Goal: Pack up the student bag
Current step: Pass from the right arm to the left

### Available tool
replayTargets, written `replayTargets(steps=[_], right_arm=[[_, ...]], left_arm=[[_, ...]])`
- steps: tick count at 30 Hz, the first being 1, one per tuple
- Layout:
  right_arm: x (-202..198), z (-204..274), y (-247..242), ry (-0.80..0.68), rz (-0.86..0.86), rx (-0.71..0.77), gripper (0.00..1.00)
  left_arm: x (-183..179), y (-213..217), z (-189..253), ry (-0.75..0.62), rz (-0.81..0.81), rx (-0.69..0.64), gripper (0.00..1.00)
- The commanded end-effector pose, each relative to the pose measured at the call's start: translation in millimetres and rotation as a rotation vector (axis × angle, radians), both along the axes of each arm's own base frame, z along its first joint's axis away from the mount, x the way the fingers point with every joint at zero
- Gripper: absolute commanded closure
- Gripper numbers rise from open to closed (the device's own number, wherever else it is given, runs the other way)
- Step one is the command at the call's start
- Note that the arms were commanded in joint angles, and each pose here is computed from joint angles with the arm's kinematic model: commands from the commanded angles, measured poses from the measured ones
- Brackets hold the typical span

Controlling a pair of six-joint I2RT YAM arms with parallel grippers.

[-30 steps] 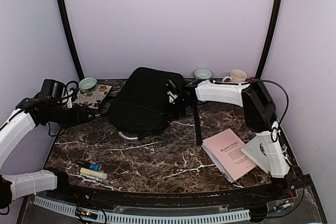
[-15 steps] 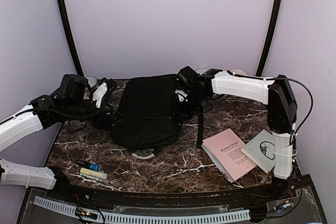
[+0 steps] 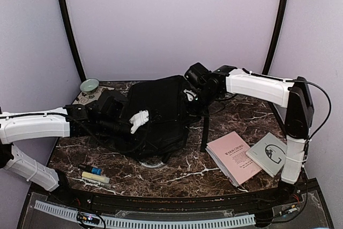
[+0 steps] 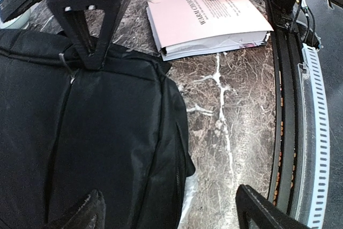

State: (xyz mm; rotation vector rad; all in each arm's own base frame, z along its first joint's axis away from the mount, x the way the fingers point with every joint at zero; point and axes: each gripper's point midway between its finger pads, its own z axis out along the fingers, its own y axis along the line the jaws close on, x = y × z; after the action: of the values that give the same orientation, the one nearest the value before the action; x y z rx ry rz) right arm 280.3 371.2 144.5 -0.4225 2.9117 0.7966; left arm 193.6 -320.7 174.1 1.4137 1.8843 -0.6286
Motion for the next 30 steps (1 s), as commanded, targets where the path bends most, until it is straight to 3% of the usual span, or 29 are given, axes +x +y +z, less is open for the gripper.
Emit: replayTargets(steps=[1, 14, 23, 27, 30], right_arm=[[-13.7, 26.3, 12.5, 0.047, -0.007, 0.091, 1.0], [-22.9, 53.5, 22.5, 0.105, -0.004, 0.174, 1.0], [-23.2, 50.1, 13.8, 0.082, -0.01, 0.136, 1.0], [-22.2, 50.4, 11.8, 0.065, -0.008, 0.135, 1.0], [-23.4, 50.3, 11.6, 0.056, -0.002, 0.145, 0.97]], left_arm=[[-3.2, -24.3, 19.6, -0.083, -0.075, -0.051, 0.13], [23.3, -55.7, 8.3, -0.232, -0.056, 0.01, 0.22], [41.4, -65.8, 18.1, -0.279, -0.008, 0.006, 0.6], [43.9, -66.1, 23.8, -0.273, 0.014, -0.009, 0.98], [48.4, -65.5, 30.1, -0.265, 0.058, -0.027, 1.0]])
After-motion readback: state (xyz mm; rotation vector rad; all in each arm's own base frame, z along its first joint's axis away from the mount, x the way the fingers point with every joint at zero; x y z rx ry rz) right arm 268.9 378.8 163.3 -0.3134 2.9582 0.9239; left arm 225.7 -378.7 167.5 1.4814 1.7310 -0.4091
